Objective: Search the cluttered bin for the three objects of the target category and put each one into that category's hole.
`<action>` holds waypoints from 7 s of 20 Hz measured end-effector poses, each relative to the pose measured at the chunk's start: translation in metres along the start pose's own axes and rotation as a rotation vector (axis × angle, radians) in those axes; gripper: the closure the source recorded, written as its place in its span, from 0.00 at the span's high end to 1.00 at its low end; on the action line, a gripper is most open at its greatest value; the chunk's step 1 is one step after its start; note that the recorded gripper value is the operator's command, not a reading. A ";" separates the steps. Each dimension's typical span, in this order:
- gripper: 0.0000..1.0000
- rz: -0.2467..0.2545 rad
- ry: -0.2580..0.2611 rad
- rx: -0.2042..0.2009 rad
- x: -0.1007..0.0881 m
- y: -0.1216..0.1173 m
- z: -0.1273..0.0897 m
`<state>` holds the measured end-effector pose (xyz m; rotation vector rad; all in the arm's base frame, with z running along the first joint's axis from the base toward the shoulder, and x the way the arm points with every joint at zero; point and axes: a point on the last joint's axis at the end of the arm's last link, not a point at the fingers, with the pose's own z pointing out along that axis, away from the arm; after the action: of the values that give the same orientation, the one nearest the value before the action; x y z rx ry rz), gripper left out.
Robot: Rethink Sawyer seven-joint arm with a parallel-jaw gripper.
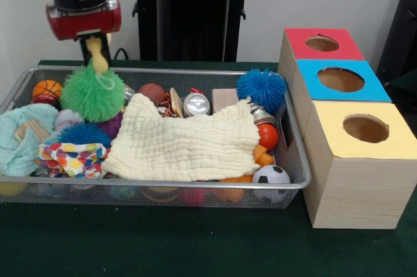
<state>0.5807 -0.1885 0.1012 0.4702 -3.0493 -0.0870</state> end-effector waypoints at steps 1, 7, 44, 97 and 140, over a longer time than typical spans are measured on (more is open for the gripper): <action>0.00 0.005 0.001 -0.005 -0.003 0.008 -0.005; 0.00 0.042 0.022 -0.040 -0.019 0.065 -0.023; 0.00 0.297 -0.075 -0.040 0.007 0.217 0.091; 1.00 0.439 -0.389 0.051 -0.026 0.155 0.103; 1.00 1.227 -0.057 0.005 0.040 0.234 0.099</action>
<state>0.4662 0.0266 0.0195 -1.3867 -2.7918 -0.0284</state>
